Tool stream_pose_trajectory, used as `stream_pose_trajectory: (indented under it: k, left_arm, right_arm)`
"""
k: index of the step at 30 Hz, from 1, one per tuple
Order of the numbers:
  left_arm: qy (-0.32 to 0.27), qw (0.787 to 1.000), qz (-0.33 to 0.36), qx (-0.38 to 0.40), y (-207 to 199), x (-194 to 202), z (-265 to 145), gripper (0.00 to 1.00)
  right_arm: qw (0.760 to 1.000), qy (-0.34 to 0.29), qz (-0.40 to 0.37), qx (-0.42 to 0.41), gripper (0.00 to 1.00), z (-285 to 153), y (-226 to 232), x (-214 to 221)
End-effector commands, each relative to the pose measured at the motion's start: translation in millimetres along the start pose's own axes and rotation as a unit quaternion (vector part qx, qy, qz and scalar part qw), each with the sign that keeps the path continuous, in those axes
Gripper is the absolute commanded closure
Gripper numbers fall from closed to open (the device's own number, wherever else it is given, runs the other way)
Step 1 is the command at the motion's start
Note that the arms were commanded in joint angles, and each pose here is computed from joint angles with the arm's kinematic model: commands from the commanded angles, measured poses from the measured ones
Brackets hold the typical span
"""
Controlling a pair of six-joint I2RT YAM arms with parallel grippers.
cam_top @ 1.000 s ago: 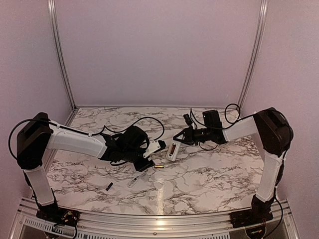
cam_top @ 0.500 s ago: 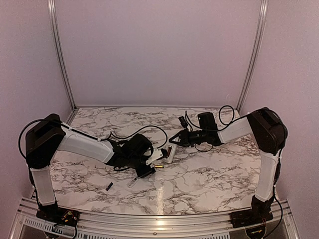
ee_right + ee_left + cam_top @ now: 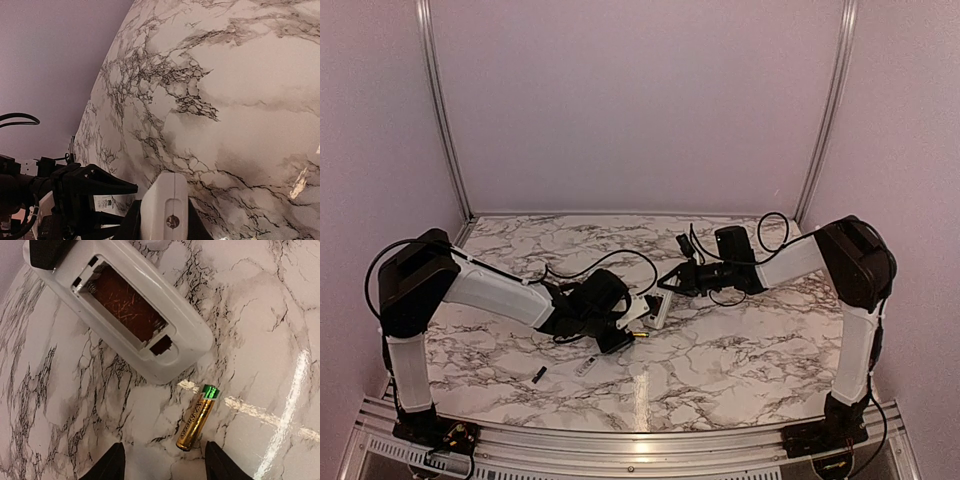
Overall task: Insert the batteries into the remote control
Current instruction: Adjust the battery at the center of the board.
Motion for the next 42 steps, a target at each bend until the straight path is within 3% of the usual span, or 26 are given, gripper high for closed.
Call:
stream_pose_trajectory:
  k: [1, 19, 42]
  left_arm:
    - [0.023, 0.999, -0.004, -0.026, 8, 9, 12, 0.44]
    - [0.015, 0.999, -0.024, -0.038, 28, -4, 23, 0.46]
    - [0.000, 0.999, -0.043, 0.014, 26, -10, 22, 0.50]
  right_arm:
    - [1.000, 0.018, 0.003, -0.001, 1.00, 3, 4, 13]
    - [0.999, 0.032, 0.011, -0.016, 1.00, 3, 16, 31]
    - [0.999, 0.028, 0.013, -0.034, 1.00, 14, 26, 32]
Point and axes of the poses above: each gripper's point midway between its finger pads, its own z axis out along the fingers, its own y axis along the line the jaws close on, x = y × z, the point moved 7 cm from there along -z, back along the fingers, and after that the axes turned 14 degrees about -z, right-handed, at the moved point
